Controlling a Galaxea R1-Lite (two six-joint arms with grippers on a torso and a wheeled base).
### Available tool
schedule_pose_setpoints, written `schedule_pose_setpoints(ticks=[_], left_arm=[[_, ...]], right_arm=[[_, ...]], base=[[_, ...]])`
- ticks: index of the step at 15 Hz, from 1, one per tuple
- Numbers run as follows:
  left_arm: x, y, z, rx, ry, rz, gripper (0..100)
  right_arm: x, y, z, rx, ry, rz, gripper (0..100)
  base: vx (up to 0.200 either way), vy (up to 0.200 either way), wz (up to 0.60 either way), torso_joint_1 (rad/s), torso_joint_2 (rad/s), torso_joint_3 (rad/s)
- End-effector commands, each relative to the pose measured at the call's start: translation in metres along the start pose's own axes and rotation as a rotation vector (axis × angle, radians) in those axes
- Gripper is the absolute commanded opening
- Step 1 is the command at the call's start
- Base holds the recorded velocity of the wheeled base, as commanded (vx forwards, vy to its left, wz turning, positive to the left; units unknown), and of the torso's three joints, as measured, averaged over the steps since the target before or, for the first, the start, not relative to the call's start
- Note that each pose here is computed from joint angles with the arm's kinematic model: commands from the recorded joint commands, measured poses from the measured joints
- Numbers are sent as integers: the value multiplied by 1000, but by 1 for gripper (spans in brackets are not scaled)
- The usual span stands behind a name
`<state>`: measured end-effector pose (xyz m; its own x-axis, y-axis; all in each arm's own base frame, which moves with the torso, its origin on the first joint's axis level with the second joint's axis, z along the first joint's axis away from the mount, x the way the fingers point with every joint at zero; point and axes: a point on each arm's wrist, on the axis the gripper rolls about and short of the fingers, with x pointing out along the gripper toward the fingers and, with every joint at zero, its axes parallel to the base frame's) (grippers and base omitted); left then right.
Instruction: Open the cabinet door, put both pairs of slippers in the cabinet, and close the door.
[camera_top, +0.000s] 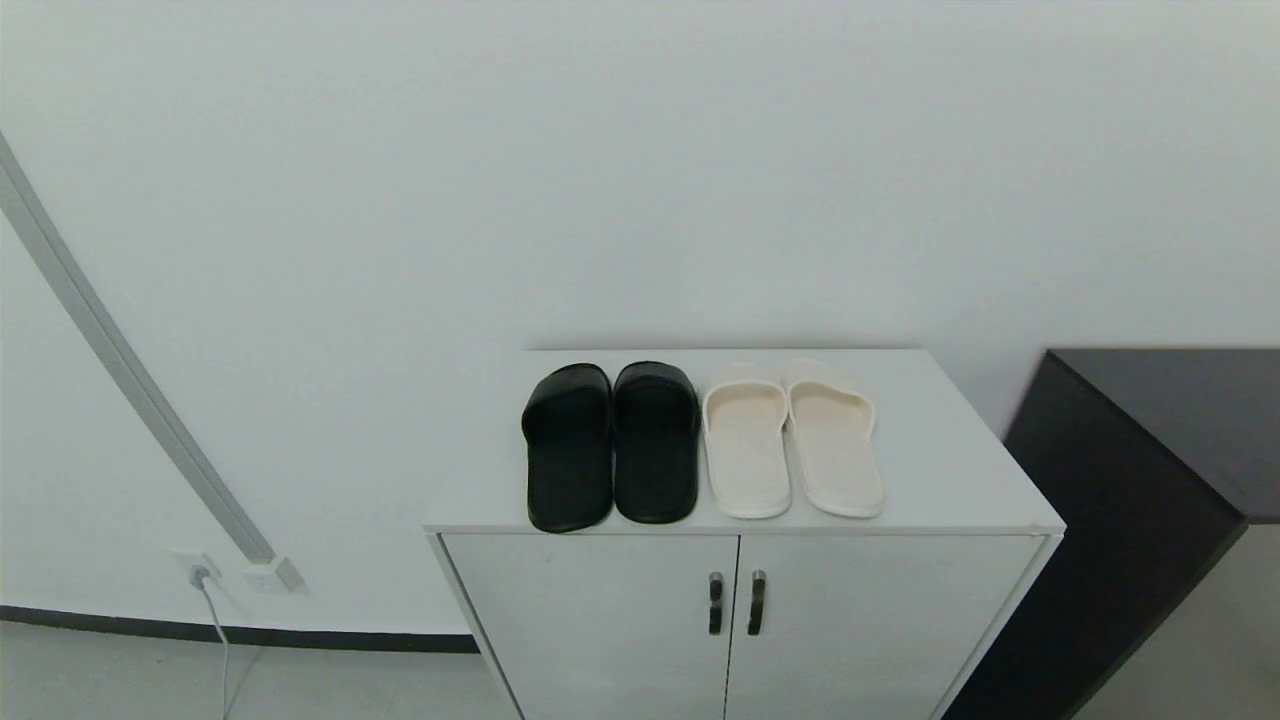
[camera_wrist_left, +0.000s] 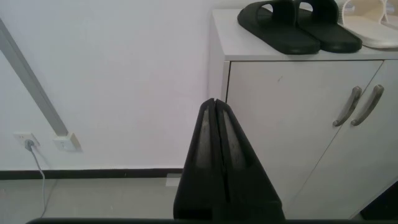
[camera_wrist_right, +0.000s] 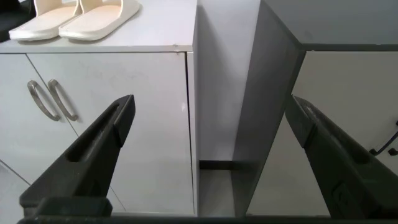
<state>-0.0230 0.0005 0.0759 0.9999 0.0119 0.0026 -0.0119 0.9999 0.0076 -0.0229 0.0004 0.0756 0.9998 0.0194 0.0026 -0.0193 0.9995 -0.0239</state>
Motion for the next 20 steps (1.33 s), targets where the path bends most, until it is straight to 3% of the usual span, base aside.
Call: schedule_pose_setpoints(ticks=[1, 11, 12, 13, 14, 15, 17, 20], left_arm=[[0, 0, 0, -2, 1, 0, 0], [0, 0, 0, -5, -1, 2, 0], [0, 0, 0, -3, 0, 3, 0], [0, 0, 0, -5, -1, 2, 0], [0, 0, 0, -5, 1, 2, 0], [0, 0, 0, -5, 0, 3, 0], [0, 0, 0, -3, 1, 3, 0], [0, 0, 0, 0, 1, 6, 0]], right_arm=[[0, 0, 0, -1, 1, 1, 100], [-1, 0, 4, -12, -25, -5, 100], [-11, -1, 55, 53, -143, 6, 100], [-15, -3, 98, 134, -156, 24, 100], [-15, -3, 110, 136, -138, 42, 100], [3, -1, 113, 132, 14, 138, 100], [31, 2, 116, 142, 150, 248, 100], [80, 6, 125, 157, 244, 355, 100]], base=[[0, 0, 0, 0, 0, 0], [0, 0, 0, 0, 0, 0], [0, 0, 0, 0, 0, 0], [0, 0, 0, 0, 0, 0], [0, 0, 0, 0, 0, 0], [0, 0, 0, 0, 0, 0], [0, 0, 0, 0, 0, 0], [0, 0, 0, 0, 0, 0]])
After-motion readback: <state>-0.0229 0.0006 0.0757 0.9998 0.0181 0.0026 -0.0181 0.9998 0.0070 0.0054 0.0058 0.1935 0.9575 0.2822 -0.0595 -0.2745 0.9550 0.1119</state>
